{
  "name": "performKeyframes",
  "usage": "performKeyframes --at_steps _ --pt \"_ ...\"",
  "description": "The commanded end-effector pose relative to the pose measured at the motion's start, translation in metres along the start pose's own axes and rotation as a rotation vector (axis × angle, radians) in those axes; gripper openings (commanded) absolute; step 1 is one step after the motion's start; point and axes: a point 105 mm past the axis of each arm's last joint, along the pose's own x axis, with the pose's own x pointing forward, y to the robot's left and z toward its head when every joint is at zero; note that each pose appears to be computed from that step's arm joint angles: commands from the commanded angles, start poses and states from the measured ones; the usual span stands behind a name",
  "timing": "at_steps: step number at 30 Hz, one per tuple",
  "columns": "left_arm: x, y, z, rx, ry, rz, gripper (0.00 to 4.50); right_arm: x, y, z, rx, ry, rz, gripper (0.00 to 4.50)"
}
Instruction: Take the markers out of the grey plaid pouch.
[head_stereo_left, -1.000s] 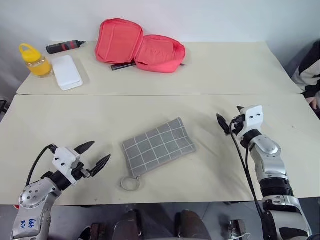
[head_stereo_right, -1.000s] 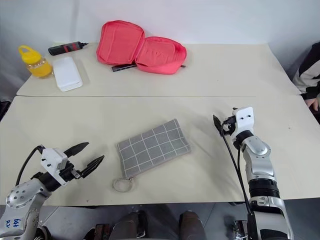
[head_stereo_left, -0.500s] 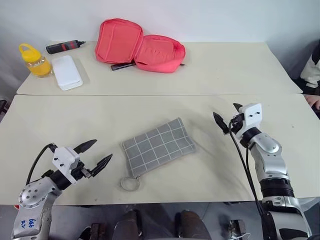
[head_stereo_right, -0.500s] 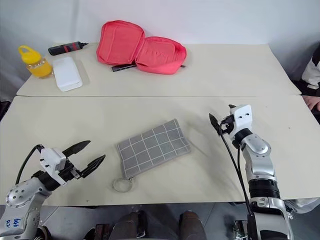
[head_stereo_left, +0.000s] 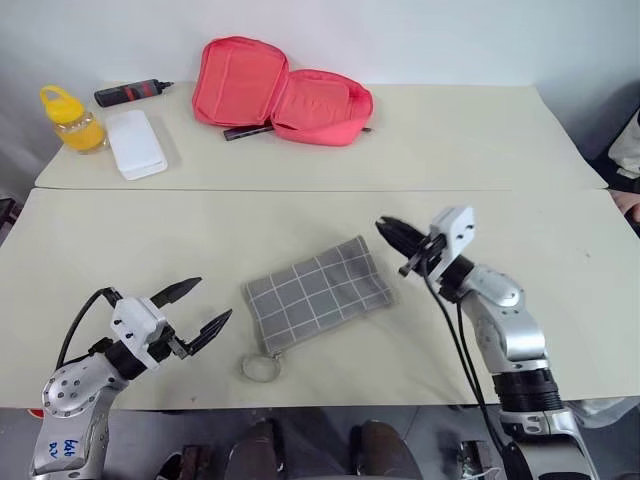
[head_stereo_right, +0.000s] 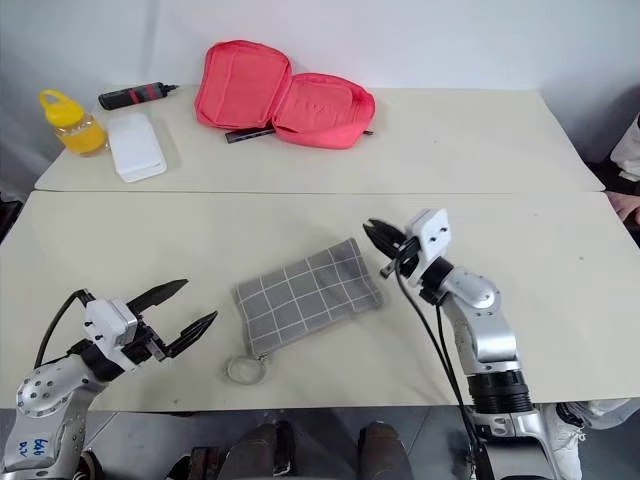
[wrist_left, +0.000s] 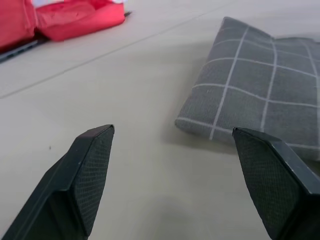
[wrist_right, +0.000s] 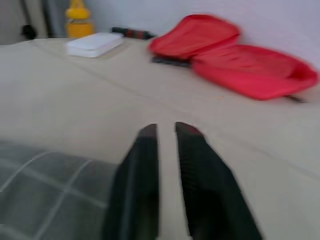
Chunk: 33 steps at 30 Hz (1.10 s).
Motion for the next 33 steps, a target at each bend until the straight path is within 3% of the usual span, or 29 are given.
performKeyframes --at_steps 1,12,17,32,33 --pt "0.002 -0.01 0.011 0.149 -0.014 -0.091 4.04 0.003 0.008 -0.003 -0.085 0.031 0.042 0.04" --pt "0.006 -0.029 0.002 0.361 -0.016 -0.207 4.04 0.021 0.009 -0.041 -0.146 0.184 -0.006 0.04" --pt "0.012 -0.022 -0.002 0.482 -0.01 -0.198 4.04 0.016 0.009 -0.044 -0.147 0.196 -0.006 0.04" --pt "0.052 -0.036 -0.009 0.552 -0.08 -0.24 4.04 0.013 0.008 -0.044 -0.139 0.201 -0.02 0.04" --pt "0.055 -0.036 -0.009 0.549 -0.081 -0.238 3.84 0.013 0.008 -0.045 -0.139 0.201 -0.021 0.01"
